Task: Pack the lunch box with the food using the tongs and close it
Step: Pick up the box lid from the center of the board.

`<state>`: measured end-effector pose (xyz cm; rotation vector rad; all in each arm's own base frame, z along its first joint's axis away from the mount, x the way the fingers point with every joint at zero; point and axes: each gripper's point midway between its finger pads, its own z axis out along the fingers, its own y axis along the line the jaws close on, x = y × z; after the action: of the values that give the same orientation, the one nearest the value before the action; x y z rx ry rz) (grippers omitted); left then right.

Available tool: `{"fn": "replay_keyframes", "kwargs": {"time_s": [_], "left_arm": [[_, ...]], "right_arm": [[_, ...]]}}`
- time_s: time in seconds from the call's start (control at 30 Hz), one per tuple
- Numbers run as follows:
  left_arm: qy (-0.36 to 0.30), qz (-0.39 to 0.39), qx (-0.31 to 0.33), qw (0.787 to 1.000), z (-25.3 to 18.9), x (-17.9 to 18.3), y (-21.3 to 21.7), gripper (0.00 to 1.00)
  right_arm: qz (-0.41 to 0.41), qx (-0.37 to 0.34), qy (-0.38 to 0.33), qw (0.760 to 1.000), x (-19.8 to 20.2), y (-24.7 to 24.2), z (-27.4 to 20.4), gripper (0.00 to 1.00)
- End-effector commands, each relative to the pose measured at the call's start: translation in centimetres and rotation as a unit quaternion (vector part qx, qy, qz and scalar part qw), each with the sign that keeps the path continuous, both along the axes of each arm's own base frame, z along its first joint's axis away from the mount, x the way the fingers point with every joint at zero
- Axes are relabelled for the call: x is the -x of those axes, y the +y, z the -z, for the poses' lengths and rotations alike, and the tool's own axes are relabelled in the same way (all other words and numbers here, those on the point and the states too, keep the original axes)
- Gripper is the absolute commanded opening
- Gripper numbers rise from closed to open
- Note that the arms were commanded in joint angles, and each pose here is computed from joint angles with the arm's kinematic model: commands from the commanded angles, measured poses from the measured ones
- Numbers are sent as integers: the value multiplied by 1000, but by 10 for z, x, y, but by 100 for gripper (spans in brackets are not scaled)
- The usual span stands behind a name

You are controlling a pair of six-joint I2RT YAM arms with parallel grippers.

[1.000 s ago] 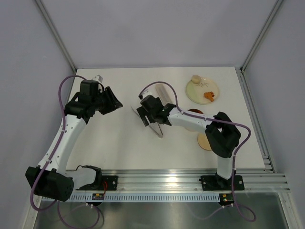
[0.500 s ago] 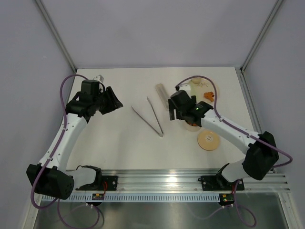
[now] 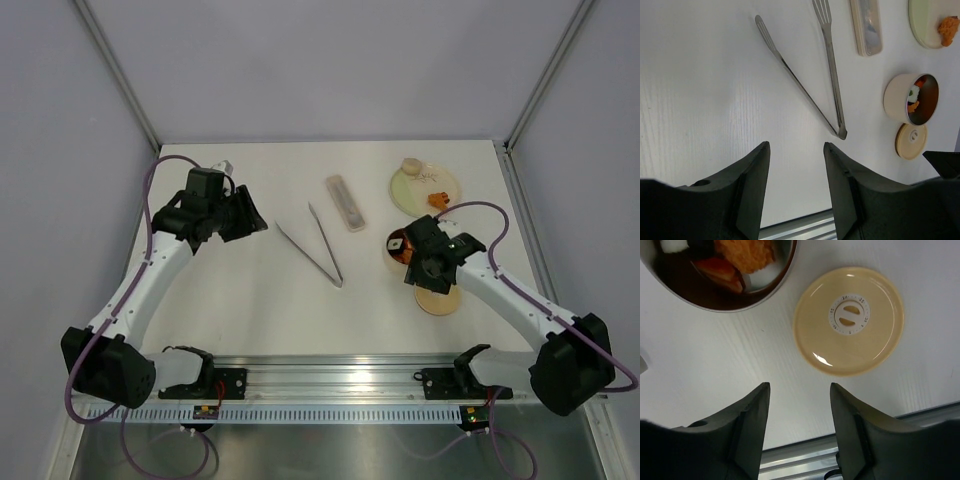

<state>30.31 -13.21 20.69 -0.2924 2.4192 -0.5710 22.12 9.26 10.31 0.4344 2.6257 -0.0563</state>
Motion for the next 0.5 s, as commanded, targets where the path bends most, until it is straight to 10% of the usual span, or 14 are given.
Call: {"fn": "replay_keyframes", "kwargs": {"time_s": [0.0,0.47], "left_arm": [[-36,4,-3,999,-15,-13,-3,51],[-33,5,-2,999,-14,-14,-4,51]], "right_arm": [[23,-23,46,998,13,8,19,56],[-28,55,107,992,-14,9,68,42]]}}
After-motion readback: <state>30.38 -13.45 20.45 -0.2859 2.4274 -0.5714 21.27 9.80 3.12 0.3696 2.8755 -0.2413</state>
